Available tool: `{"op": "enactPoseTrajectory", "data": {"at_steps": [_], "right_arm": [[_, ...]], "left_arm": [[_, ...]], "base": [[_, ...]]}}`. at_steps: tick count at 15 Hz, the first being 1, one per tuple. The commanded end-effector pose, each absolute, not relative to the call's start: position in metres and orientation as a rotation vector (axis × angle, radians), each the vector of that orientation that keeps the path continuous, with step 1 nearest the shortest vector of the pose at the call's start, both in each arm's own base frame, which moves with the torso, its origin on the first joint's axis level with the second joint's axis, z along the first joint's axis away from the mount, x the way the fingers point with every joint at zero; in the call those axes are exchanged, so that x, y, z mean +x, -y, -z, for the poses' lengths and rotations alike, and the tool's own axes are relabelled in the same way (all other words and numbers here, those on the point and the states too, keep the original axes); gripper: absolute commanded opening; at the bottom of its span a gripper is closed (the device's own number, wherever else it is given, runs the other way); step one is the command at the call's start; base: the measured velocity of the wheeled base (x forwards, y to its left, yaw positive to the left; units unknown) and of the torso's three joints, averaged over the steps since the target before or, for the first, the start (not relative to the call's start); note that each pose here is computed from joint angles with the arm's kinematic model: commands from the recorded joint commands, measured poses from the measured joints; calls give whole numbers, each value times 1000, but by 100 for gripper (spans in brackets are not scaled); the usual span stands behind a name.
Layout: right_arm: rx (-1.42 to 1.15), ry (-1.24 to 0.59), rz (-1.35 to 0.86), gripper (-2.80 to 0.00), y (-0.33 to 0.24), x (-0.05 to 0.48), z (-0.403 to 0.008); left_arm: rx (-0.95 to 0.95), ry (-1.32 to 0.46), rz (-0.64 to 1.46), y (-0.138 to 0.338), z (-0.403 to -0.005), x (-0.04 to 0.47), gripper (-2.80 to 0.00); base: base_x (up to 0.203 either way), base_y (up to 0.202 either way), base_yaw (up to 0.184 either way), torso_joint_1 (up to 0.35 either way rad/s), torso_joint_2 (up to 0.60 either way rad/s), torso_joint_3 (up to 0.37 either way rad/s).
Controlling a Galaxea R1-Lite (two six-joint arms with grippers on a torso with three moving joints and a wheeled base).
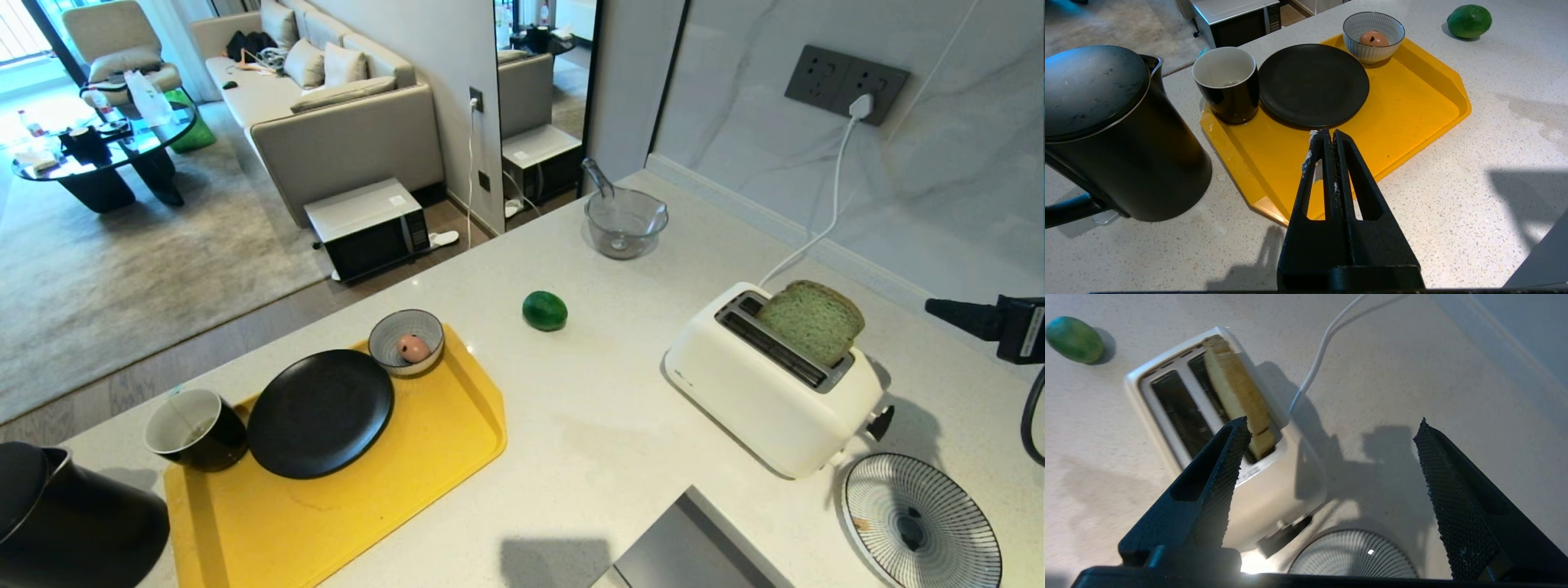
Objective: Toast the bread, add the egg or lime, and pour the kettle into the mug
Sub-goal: Put the baked bread on a plate
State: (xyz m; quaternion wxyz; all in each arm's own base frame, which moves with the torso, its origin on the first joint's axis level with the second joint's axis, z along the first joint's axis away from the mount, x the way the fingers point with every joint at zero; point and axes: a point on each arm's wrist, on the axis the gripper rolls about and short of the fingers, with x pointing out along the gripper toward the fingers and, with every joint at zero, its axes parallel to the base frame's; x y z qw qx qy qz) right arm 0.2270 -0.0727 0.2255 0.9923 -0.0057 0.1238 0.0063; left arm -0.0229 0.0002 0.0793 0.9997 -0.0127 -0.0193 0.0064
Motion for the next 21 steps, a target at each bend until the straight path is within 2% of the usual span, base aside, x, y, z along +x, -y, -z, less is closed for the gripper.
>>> {"op": "enactPoseTrajectory", "data": {"at_steps": [1, 8, 21], "right_arm": [[-30, -261, -63, 0, 81, 256, -201], [-26, -256, -231, 0, 71, 256, -196], [-37, -302, -299, 0, 61, 287, -182]], "left_arm": [[-26, 28, -13, 0, -76, -22, -280], [-26, 28, -13, 0, -76, -22, -280], [-26, 28, -13, 0, -76, -22, -280]], "base": [[0, 0, 0, 0, 0, 0], [0, 0, 0, 0, 0, 0], [0, 0, 0, 0, 0, 0]]}}
